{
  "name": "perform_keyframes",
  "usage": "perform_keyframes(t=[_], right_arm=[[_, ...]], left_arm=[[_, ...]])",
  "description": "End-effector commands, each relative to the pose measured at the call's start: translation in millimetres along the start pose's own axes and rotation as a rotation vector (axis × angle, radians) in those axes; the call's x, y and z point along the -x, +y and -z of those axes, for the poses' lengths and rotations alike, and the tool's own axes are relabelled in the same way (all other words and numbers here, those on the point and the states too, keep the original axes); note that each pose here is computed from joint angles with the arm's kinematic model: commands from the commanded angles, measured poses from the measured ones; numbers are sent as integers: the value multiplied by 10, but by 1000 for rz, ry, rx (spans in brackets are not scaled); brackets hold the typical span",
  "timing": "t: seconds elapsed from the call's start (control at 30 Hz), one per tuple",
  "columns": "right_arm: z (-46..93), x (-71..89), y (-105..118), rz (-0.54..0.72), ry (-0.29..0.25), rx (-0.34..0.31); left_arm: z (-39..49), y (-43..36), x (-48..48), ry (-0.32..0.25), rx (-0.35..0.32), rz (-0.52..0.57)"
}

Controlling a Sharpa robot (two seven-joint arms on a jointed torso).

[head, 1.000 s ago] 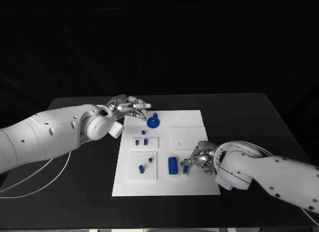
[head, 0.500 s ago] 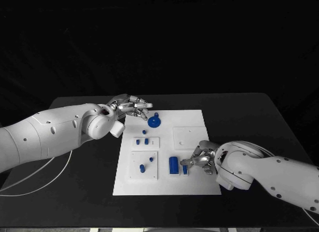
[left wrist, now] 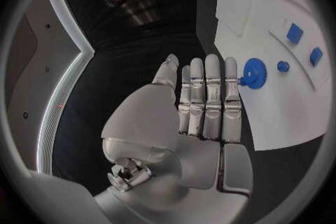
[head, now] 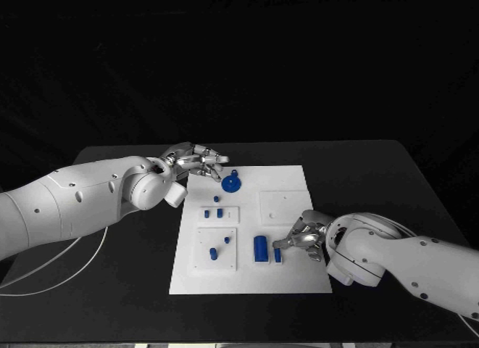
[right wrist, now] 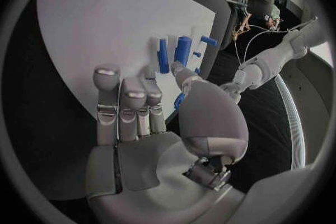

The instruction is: Assemble the parts on the task board

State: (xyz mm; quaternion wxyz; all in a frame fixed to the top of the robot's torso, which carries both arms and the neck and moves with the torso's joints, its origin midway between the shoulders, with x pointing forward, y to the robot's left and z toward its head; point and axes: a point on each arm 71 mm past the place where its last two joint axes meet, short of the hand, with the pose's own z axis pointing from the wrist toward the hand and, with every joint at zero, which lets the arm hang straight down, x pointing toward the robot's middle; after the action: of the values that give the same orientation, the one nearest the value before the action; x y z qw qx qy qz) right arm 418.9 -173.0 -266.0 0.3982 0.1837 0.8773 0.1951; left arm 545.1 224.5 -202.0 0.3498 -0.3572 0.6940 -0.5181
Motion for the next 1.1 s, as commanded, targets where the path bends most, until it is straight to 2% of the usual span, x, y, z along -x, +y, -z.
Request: perform_keyframes(t=[0.03, 0.23, 0.53, 0.8, 1.1], right_arm=[[13, 86, 24, -53, -80, 119], [61, 192, -48, -62, -136, 195], [112, 236, -64, -38, -160, 284], [112, 162, 0, 115, -142, 375], [82, 24, 11, 235, -129, 407]], left_arm=[[0, -9, -17, 16, -5, 0], [7, -7, -8, 13, -7, -1], [5, -8, -13, 14, -7, 0], [3, -9, -18, 16, -8, -1], [6, -8, -13, 15, -7, -3]])
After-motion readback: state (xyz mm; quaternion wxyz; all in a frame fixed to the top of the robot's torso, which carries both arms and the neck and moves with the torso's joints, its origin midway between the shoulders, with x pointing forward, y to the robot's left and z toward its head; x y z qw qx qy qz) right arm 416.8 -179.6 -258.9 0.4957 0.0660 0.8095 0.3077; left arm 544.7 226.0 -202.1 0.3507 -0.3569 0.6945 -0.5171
